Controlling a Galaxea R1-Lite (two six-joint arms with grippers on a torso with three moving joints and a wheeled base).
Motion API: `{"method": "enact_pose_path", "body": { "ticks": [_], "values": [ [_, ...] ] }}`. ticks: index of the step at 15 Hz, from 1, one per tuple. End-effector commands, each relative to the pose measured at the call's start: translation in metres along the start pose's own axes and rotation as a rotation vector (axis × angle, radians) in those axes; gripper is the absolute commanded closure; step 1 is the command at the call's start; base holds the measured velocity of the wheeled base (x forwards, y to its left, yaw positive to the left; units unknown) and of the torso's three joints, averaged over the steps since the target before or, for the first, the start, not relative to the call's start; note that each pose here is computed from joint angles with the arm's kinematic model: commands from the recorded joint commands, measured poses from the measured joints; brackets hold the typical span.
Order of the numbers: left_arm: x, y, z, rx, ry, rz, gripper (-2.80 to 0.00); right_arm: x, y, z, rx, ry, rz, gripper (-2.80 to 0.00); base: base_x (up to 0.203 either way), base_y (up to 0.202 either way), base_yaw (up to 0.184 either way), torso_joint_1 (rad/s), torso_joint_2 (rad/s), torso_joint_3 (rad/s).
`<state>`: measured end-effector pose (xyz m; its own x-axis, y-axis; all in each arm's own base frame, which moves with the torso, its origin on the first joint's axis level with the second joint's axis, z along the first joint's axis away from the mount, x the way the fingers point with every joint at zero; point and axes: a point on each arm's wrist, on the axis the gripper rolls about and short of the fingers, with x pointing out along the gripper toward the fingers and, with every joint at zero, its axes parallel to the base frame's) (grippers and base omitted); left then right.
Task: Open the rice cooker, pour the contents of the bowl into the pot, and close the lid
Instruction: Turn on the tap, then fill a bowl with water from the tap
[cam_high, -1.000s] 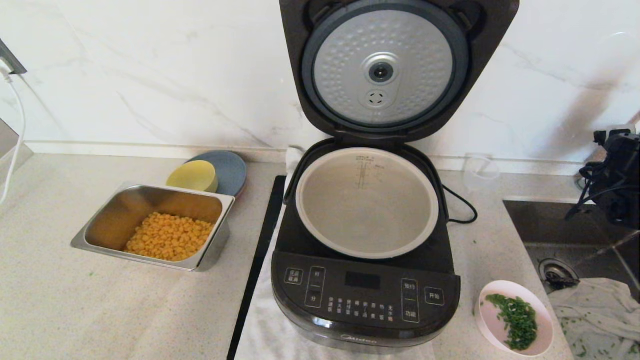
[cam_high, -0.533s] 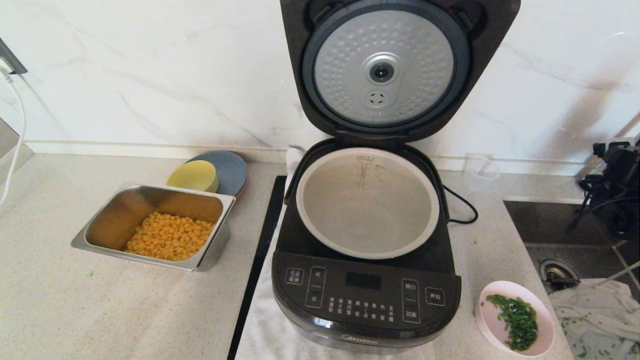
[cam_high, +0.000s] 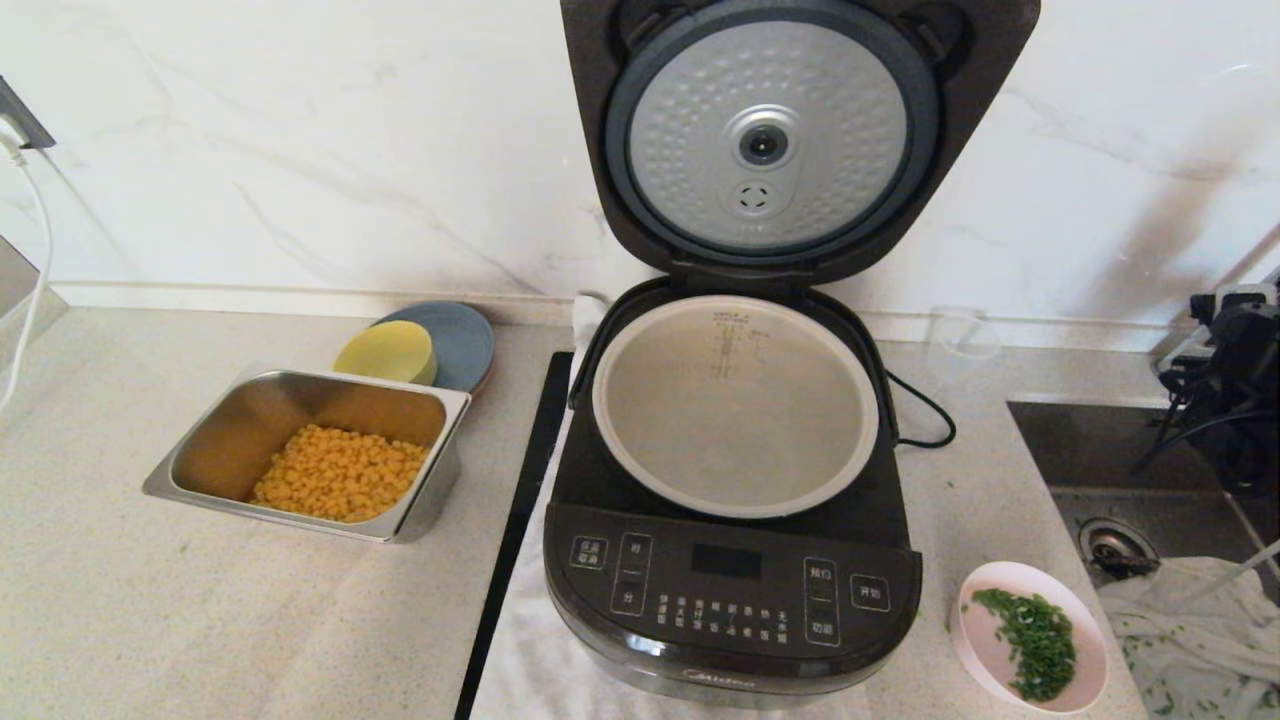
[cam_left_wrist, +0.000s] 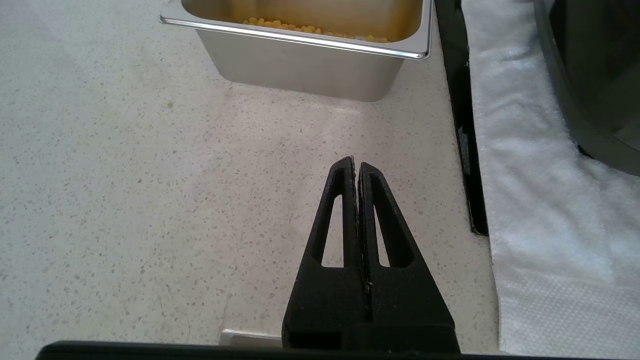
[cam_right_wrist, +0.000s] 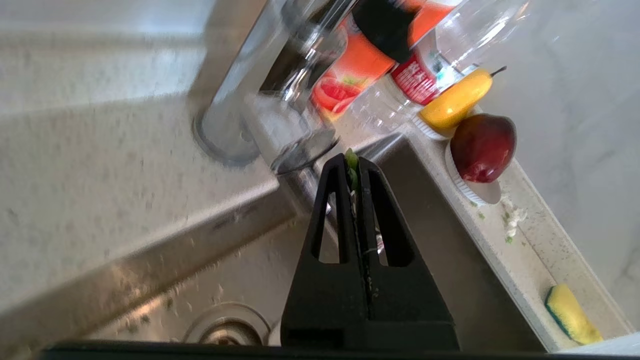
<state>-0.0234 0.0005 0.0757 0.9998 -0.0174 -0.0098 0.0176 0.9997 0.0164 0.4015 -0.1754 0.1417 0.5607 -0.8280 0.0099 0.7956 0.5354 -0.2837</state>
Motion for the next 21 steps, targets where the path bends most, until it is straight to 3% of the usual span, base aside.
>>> {"method": "enact_pose_path", "body": {
  "ticks": [1, 4, 6, 8, 11, 13, 15, 18, 21],
  "values": [
    [0.0, 0.0, 0.0, 0.0, -0.002, 0.001, 0.0, -0.011, -0.006, 0.027, 0.052, -0.074, -0.01, 0.0, 0.0, 0.0, 0.0, 0.0, 0.0, 0.0],
    [0.0, 0.0, 0.0, 0.0, -0.002, 0.001, 0.0, -0.049, -0.011, 0.074, 0.094, -0.119, 0.059, 0.0, 0.0, 0.0, 0.0, 0.0, 0.0, 0.0],
    [0.0, 0.0, 0.0, 0.0, -0.002, -0.001, 0.0, -0.077, -0.012, 0.09, 0.073, 0.003, 0.191, 0.0, 0.0, 0.0, 0.0, 0.0, 0.0, 0.0],
    [0.0, 0.0, 0.0, 0.0, -0.002, 0.001, 0.0, -0.107, -0.018, 0.1, 0.055, 0.204, 0.372, 0.0, 0.0, 0.0, 0.0, 0.0, 0.0, 0.0],
    [0.0, 0.0, 0.0, 0.0, -0.002, 0.001, 0.0, -0.154, -0.048, 0.11, 0.042, 0.638, 0.741, 0.0, 0.0, 0.0, 0.0, 0.0, 0.0, 0.0],
    [0.0, 0.0, 0.0, 0.0, -0.002, 0.001, 0.0, -0.186, -0.075, 0.114, 0.046, 0.929, 0.907, 0.0, 0.0, 0.0, 0.0, 0.0, 0.0, 0.0],
    [0.0, 0.0, 0.0, 0.0, -0.002, 0.001, 0.0, -0.202, -0.089, 0.11, 0.058, 1.04, 0.951, 0.0, 0.0, 0.0, 0.0, 0.0, 0.0, 0.0],
    [0.0, 0.0, 0.0, 0.0, -0.002, 0.001, 0.0, -0.217, -0.09, 0.072, -0.025, 1.16, 0.936, 0.0, 0.0, 0.0, 0.0, 0.0, 0.0, 0.0],
    [0.0, 0.0, 0.0, 0.0, -0.002, 0.001, 0.0, -0.232, -0.087, 0.038, -0.086, 1.17, 0.927, 0.0, 0.0, 0.0, 0.0, 0.0, 0.0, 0.0]
  ]
}}
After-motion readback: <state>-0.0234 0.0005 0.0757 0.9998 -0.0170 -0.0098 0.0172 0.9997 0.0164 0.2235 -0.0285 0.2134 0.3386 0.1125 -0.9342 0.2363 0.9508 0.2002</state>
